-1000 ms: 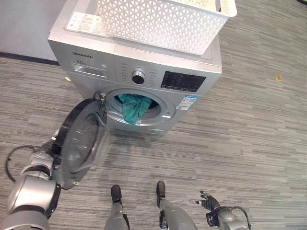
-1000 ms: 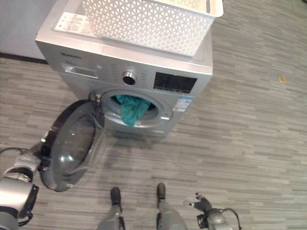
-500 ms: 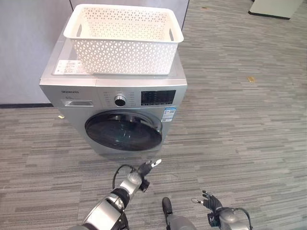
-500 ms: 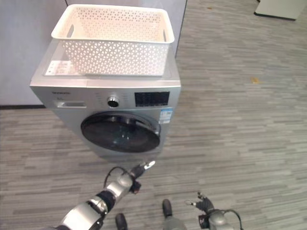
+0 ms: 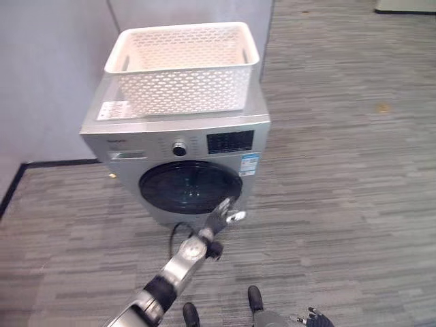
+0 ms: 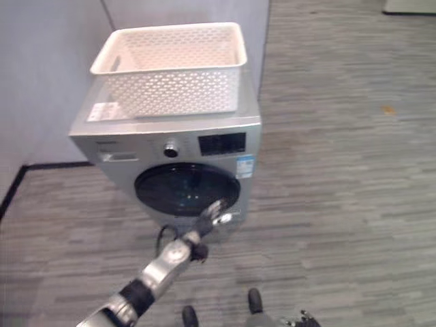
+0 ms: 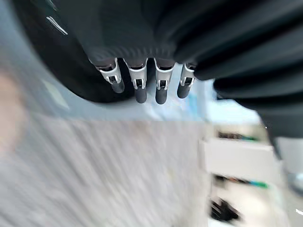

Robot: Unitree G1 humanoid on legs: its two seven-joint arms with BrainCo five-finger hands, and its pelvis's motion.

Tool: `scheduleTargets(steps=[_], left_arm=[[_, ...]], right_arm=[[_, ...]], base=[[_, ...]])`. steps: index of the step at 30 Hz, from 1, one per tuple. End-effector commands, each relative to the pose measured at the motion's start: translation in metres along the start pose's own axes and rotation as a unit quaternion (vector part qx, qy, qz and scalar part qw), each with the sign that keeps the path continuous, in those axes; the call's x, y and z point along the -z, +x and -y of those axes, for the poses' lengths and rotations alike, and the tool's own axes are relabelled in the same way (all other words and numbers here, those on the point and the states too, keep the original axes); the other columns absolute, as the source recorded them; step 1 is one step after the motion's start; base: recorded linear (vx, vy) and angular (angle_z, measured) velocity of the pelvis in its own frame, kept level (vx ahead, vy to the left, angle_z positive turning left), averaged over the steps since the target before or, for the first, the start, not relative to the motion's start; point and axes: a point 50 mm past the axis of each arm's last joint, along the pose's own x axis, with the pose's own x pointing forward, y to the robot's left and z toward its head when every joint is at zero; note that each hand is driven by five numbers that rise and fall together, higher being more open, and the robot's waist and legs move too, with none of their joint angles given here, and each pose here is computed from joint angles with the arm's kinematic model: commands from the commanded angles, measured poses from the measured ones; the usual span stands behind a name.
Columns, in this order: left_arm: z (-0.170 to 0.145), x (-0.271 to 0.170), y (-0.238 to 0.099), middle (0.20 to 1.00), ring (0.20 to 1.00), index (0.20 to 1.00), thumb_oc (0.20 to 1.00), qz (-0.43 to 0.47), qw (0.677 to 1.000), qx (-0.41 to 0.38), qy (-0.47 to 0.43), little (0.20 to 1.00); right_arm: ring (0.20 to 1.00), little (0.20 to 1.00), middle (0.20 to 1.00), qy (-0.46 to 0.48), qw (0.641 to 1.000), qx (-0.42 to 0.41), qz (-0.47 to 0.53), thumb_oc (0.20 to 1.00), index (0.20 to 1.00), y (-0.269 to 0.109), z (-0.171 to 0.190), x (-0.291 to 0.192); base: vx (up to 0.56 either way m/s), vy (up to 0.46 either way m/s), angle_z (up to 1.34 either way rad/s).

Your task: Grab the laundry basket,head to the washer,open it,put in the laundry and shut it.

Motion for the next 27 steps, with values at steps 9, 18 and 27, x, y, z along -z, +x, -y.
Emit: scheduleTargets(steps=[9,18,27], left_arm=[[-0.085,0.115,-0.094,1.000,1.000,1.000,1.000,-0.176,0.955,-0.219,-0.091,1.000],[-0.076,0.177,-0.153,1.000,1.000,1.000,1.000,-0.341,0.885,-0.285,-0.136,1.000],[-0.061,0.171,-0.134,1.000,1.000,1.000,1.000,-0.324,0.903,-0.241,-0.146,1.000]], right_arm=[[1.000,1.000,1.000,0.013,1.000,0.001,-0.010,1.000,1.000,-0.001,-0.006,0.013],[1.000,1.000,1.000,0.047,0.994,0.025,-0.090,1.000,1.000,-0.007,-0.006,0.048],[1.000,1.000,1.000,0.032,0.993,0.026,-0.110,1.000,1.000,-0.009,-0.004,0.053]], base=[[0.01,-0.038,0.26],[0.01,-0.004,0.18],[0.00,0.001,0.01]])
